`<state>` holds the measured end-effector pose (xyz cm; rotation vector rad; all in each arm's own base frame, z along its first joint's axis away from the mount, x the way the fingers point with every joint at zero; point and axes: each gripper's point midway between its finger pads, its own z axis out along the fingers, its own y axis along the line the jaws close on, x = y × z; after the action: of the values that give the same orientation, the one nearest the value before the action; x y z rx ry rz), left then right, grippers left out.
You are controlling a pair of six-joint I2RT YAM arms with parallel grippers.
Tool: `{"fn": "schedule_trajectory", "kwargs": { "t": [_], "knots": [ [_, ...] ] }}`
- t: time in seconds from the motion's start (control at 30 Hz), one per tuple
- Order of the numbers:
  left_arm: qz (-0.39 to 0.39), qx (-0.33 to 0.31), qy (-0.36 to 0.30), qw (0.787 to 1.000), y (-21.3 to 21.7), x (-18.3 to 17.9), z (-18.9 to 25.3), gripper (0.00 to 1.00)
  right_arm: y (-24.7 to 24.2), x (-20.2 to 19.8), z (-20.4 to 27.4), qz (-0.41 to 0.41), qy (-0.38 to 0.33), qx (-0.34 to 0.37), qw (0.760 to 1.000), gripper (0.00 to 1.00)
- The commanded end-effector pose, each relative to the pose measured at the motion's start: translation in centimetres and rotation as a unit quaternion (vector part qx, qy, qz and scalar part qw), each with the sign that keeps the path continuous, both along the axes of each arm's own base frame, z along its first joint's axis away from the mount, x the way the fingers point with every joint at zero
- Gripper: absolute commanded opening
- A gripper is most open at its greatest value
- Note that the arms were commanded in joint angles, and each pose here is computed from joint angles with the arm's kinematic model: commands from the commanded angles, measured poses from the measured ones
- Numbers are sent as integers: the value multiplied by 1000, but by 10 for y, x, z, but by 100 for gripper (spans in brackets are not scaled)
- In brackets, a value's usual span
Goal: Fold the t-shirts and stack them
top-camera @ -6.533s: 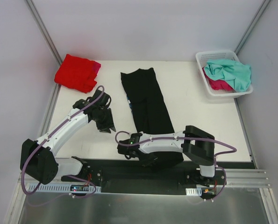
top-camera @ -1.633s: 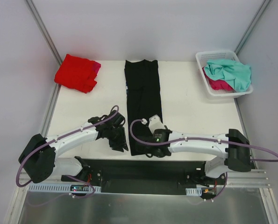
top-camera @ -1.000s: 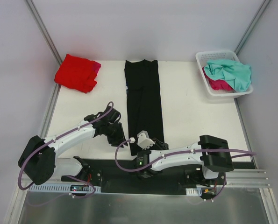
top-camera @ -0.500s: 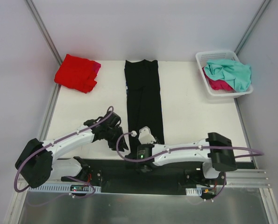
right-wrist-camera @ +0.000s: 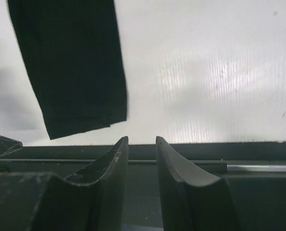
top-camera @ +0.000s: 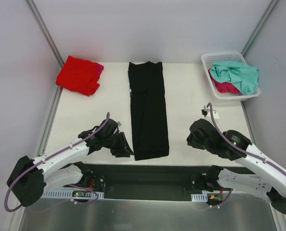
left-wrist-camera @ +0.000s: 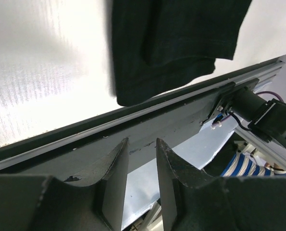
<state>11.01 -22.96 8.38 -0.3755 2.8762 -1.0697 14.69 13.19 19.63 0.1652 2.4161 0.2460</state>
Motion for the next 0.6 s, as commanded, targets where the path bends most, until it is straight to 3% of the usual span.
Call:
{"fn": "schedule_trajectory", "kwargs": {
  "t": [0.0,0.37,0.57],
  "knots": [
    [12,-37,27,999,-8,-6,-1,29,16,-20,-37,33,71,57,995,33],
    [-9,-74,27,997,-26,0,4,29,78,-38,-80,85,150,207,963,33],
    [-15,-94,28,995,-32,1,4,29,78,-41,-93,90,167,215,958,33]
  ]
}}
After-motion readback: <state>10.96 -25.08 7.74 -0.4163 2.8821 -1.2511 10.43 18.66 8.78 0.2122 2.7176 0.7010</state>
